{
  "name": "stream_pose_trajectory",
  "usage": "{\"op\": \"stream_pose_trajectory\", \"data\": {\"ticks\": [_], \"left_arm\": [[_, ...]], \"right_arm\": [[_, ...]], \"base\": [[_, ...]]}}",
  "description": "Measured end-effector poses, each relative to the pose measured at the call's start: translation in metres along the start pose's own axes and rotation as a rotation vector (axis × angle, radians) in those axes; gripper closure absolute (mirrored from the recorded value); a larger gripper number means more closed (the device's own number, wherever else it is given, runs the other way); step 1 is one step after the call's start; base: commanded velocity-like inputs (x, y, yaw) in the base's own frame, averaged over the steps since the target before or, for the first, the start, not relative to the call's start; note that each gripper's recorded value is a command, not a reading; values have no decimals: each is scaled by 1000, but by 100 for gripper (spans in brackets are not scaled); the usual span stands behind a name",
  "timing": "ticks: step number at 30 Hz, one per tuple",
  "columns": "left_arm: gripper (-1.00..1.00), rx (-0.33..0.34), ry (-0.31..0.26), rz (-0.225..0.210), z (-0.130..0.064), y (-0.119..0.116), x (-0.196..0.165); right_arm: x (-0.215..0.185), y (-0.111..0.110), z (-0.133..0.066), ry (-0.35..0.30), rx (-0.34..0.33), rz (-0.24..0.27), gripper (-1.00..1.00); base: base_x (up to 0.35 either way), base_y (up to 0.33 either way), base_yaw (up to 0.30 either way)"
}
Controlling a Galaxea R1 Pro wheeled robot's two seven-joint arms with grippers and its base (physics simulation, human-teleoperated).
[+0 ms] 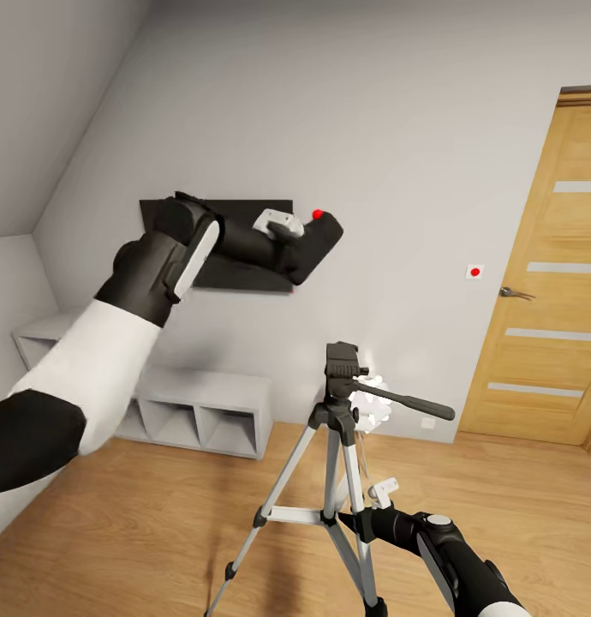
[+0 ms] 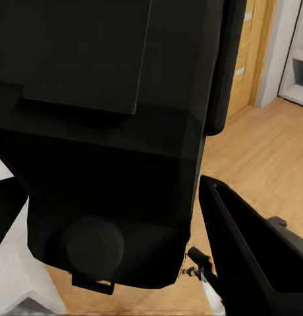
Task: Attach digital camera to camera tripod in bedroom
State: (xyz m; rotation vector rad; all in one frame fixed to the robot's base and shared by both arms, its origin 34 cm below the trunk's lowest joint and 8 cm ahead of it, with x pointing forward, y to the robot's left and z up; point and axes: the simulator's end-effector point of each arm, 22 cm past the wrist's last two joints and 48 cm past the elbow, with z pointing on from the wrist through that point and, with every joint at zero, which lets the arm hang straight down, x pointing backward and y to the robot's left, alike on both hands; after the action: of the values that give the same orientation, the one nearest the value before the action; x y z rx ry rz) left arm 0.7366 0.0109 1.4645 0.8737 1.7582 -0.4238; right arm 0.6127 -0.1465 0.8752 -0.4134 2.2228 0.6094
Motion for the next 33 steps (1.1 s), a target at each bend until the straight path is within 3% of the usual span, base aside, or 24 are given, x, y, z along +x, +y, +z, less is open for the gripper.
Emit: {"op": "stream_pose_trajectory", "data": {"ticks": [1, 5, 10, 14, 18, 21, 25, 33], "left_arm": [[100, 2, 28, 41, -2, -1, -7], [100, 29, 93, 132, -7, -13, -20], [100, 93, 157, 195, -12, -26, -19], [100, 140, 206, 272, -17, -29, -8], [100, 237, 293, 429, -15, -45, 21], [100, 332, 358, 496, -17, -57, 45], [100, 364, 395, 493, -23, -51, 60], [100, 367, 408, 498, -25, -47, 65]], "right_arm": [[0, 0, 0, 1, 0, 1, 100], [0, 0, 0, 1, 0, 1, 100], [0, 0, 0, 1, 0, 1, 100], [0, 0, 0, 0, 0, 0, 100], [0, 0, 0, 0, 0, 1, 100], [0, 0, 0, 0, -1, 1, 100], [0, 0, 0, 0, 0, 1, 100], [0, 0, 0, 0, 0, 0, 100]], "base": [[0, 0, 0], [0, 0, 0], [0, 0, 0], [0, 0, 0], [0, 0, 0], [0, 0, 0], [0, 0, 0], [0, 0, 0]]}}
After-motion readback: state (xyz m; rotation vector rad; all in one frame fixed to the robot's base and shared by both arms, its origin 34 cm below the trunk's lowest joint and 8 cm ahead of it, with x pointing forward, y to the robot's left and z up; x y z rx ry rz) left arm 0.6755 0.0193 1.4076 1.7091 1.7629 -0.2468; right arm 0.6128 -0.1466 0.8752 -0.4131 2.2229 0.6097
